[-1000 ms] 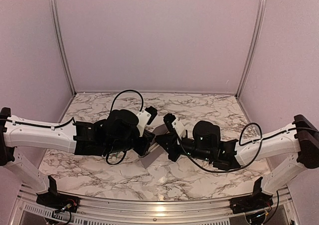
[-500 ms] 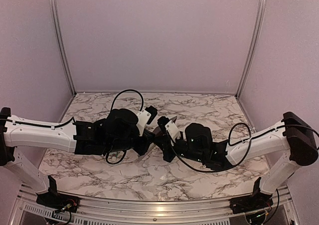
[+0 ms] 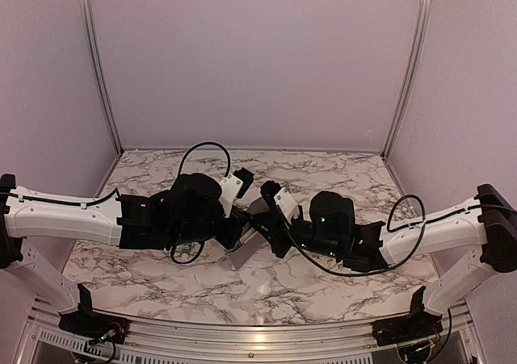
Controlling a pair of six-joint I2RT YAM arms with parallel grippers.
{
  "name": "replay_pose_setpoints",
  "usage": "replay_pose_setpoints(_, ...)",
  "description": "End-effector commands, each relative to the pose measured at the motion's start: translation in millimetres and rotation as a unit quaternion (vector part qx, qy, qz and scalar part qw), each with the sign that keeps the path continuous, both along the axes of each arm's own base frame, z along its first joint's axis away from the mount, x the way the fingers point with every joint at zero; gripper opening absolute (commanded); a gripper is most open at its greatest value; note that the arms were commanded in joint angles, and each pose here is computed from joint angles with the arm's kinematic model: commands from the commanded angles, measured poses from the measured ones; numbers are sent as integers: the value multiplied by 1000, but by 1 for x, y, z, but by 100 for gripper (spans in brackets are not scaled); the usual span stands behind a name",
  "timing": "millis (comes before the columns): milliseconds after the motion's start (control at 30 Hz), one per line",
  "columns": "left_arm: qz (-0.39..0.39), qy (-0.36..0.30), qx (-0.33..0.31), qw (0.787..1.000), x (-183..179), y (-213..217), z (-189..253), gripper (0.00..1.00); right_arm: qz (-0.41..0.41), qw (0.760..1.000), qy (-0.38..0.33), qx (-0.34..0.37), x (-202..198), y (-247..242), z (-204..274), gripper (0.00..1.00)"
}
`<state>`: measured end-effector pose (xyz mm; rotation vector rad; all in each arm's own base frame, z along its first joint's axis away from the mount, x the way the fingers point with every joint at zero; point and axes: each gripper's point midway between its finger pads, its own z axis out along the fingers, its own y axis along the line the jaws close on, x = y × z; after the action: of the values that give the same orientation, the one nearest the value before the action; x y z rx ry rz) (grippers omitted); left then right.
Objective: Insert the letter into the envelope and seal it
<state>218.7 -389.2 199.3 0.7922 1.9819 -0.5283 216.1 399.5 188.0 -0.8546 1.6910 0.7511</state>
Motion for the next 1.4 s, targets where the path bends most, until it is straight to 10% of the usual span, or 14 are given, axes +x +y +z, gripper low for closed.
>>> replay_pose_setpoints(0, 2, -11, -26, 1000, 2, 1, 18, 0, 15, 997, -45, 54, -8, -6, 68, 18)
replay_pose_setpoints(500, -6, 44, -163, 986, 12, -5, 54, 0, -82, 988, -45, 125, 2, -112, 93, 68)
replay_pose_setpoints(1367, 135, 267, -295, 908, 49, -39, -78, 0, -226, 972, -14, 62, 34, -157, 44, 76)
